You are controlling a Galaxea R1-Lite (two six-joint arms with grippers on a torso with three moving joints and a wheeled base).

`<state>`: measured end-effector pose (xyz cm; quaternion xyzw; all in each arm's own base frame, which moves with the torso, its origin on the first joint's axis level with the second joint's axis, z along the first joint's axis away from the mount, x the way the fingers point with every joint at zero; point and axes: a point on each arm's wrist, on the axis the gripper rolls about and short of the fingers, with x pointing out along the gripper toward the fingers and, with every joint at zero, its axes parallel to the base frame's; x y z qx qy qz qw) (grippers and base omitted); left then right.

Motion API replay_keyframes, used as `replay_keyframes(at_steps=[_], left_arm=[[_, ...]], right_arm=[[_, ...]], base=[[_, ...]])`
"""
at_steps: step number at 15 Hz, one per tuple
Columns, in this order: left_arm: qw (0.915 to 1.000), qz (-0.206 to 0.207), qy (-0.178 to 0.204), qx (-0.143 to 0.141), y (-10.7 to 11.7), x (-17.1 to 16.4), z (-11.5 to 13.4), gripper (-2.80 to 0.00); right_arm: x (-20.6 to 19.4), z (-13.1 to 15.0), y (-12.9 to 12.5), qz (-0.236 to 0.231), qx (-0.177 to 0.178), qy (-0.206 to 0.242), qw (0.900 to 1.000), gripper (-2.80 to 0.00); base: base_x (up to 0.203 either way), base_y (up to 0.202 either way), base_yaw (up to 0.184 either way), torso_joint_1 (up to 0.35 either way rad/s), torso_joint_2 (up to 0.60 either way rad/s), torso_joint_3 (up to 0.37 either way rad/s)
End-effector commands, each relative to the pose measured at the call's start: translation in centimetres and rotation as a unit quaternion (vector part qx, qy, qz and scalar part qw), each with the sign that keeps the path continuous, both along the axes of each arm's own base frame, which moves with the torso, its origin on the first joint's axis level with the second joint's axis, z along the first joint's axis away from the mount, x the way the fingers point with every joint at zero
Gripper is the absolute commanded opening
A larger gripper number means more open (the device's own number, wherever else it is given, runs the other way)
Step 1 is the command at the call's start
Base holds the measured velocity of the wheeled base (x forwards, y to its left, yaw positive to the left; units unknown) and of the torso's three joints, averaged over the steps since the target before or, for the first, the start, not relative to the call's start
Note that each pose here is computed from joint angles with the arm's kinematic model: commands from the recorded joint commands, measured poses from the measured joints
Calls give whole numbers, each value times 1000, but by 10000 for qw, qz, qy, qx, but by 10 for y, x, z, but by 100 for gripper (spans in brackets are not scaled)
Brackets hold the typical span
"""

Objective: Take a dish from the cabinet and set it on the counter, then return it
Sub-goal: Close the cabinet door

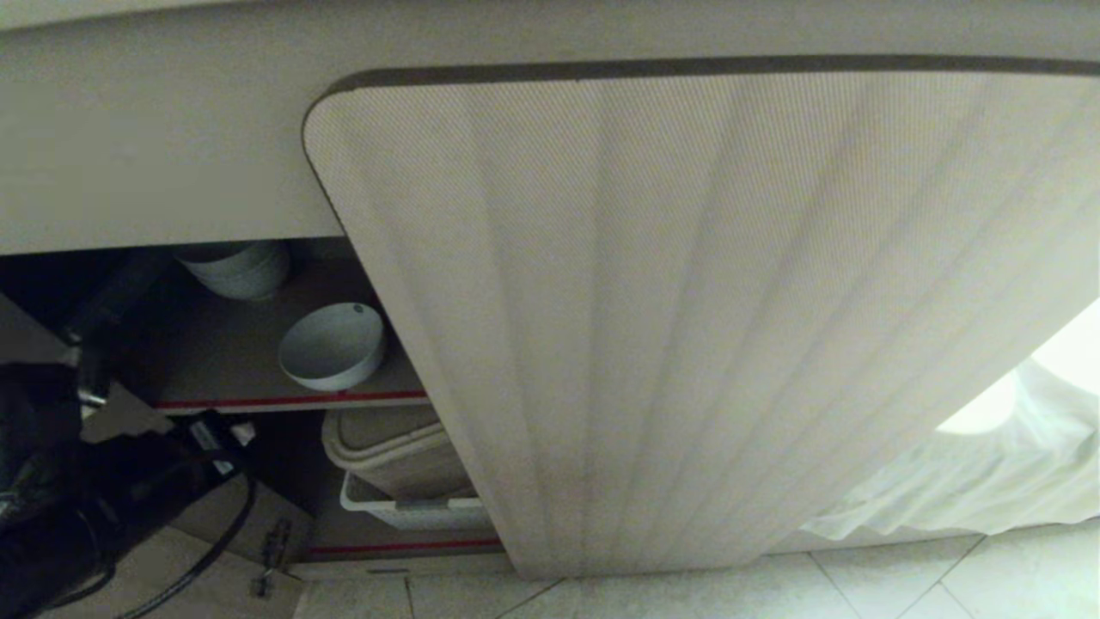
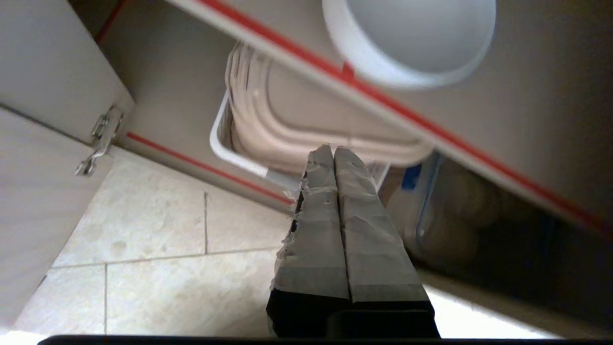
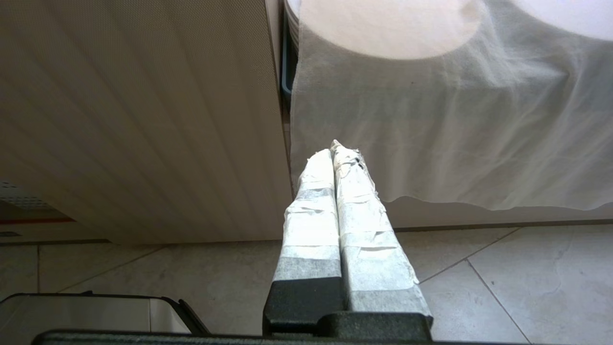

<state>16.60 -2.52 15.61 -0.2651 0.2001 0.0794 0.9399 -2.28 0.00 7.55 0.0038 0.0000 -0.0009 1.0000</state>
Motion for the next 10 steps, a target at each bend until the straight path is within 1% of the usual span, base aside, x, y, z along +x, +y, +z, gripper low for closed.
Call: replay_keyframes(at_steps=[1,3,4,8,10], left_arm=[[9997,-39,-236,-20,3,-22,3,-280],[9996,-104,-250,54,5,-35,2,-280],[9995,-205,-207,112,5,-44,0,-280],[9965,-695,103,456,4,-74,-16,-280],[9927,-947,368,652,4,-83,-25,-280]], right_arm=[[0,0,0,1,0,0,10000,-280],[0,0,0,4,0,0,10000,-280],[0,0,0,1,0,0,10000,-280],[0,0,0,1,0,0,10000,-280],[0,0,0,1,0,0,10000,-280]], base=[[0,0,0,0,0,0],[0,0,0,0,0,0],[0,0,0,0,0,0],[0,0,0,0,0,0],[0,0,0,0,0,0]])
